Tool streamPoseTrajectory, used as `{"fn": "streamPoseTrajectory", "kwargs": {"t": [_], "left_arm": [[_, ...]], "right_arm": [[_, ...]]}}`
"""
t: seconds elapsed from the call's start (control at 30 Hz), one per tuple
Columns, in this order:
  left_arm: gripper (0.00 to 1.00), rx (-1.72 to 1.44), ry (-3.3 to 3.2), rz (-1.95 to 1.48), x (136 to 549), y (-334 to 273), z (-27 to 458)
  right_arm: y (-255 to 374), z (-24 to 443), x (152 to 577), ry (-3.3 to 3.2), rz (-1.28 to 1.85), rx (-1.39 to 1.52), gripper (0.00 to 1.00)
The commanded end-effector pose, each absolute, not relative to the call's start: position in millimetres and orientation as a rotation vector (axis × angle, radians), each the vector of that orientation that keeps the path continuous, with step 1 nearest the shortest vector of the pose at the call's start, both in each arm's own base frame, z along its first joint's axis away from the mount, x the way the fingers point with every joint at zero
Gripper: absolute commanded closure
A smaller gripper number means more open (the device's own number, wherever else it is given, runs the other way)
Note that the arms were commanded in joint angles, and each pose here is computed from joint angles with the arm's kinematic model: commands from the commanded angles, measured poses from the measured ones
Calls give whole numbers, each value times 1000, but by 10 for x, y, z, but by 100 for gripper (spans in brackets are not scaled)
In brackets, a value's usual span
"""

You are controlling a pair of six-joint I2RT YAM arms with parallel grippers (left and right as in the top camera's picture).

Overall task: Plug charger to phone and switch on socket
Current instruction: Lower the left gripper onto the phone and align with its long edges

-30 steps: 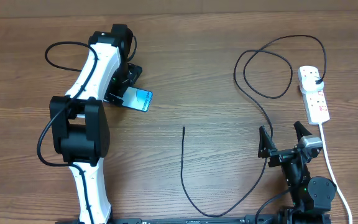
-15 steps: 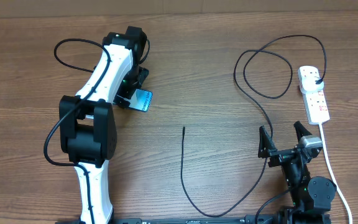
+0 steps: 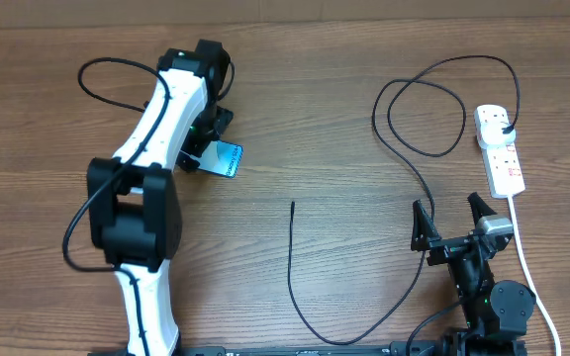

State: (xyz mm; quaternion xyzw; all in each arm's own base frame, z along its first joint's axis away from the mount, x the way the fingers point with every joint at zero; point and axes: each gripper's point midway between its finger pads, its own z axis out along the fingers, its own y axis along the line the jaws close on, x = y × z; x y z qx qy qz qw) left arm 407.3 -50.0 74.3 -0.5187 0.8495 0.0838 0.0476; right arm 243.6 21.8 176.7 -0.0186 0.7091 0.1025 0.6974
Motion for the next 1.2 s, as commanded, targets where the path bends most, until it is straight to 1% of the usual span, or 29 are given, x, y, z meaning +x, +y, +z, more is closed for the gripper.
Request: {"fn": "streamPoseTrajectory", "kwargs": {"t": [0.0, 0.1, 0.17, 0.33, 0.47, 0.53, 0.73, 0.93, 1.17], "left_arm": [[0, -1480, 2493, 169, 4092, -391, 1370], [0, -1470, 2457, 136, 4078, -372, 1477], [0, -1490, 2449, 94, 4058, -406, 1424], [0, -1569, 2454, 25, 4022, -506, 1032], [0, -1621, 2468, -107, 4024, -660, 710], [0, -1641, 2454, -100, 4007, -647, 653], [0, -1657, 2420, -52, 3991, -575, 625], [0, -1766, 2339, -35, 3971, -537, 603], [0, -1770, 2293, -94, 4104, -514, 621]], "right_arm": [[217, 1749, 2438, 1577, 222, -42, 0], [217, 1749, 2438, 1577, 222, -42, 0], [217, 1749, 2438, 1577, 222, -42, 0], [217, 1749, 2438, 1577, 222, -42, 0], [217, 1749, 2438, 1577, 222, -42, 0], [217, 1749, 2438, 1577, 222, -42, 0], [216, 1749, 2438, 1577, 222, -42, 0], [217, 1749, 2438, 1577, 222, -42, 0], [217, 1749, 2438, 1577, 222, -42, 0]]}}
